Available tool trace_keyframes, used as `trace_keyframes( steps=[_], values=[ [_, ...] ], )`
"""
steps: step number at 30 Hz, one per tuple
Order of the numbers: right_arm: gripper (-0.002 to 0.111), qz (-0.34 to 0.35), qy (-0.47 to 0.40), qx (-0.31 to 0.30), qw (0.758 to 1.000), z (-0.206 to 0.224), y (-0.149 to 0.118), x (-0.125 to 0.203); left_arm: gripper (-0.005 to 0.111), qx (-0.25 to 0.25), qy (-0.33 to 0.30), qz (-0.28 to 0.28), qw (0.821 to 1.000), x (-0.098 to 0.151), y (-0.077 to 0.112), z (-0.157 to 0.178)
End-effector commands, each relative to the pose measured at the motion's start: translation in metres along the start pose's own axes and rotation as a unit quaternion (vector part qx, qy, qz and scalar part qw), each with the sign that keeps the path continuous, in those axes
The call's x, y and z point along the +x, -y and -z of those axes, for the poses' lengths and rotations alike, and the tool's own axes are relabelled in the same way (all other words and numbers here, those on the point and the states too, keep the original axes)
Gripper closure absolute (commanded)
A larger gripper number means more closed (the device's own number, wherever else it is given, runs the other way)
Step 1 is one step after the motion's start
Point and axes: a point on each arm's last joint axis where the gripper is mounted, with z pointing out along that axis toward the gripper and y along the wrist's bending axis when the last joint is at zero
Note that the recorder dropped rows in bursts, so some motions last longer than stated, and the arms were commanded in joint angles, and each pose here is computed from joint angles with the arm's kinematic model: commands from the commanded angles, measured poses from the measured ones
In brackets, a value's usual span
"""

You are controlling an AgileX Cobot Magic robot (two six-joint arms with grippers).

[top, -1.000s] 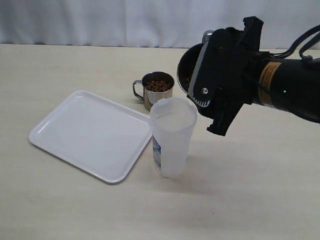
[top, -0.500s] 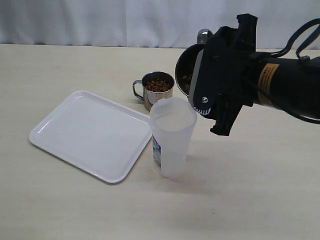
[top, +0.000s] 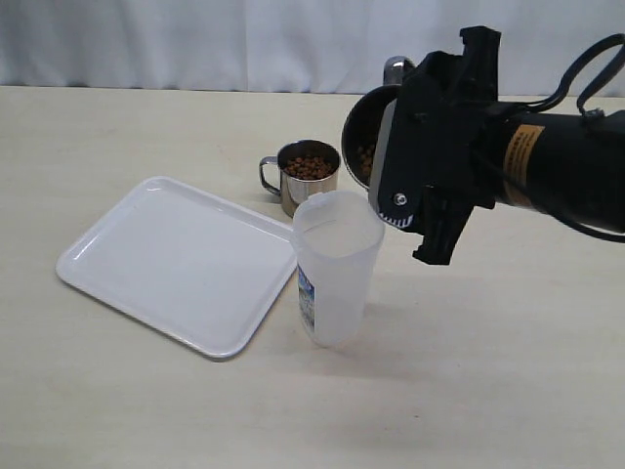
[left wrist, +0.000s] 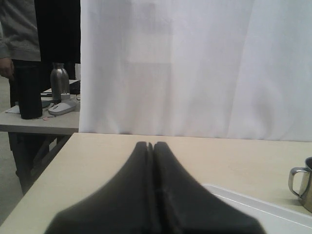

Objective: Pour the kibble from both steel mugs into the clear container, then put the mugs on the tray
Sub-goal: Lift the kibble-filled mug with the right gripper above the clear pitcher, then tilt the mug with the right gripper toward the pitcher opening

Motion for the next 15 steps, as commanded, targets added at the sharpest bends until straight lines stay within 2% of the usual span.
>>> trace_keyframes(
  steps=[1, 15],
  values=[
    [0.103, 0.041, 0.005, 0.008, 0.999, 0.0004, 0.004, -0.0029, 0.107, 0.001, 0.003, 0.001, 1.0, 0.0003, 0.0002, -0.0002],
    [0.103, 0.098, -0.006, 0.019, 0.995, -0.0001, 0.0059, -0.0011, 0.107, 0.001, 0.003, 0.001, 1.0, 0.0003, 0.0002, -0.0002]
  ],
)
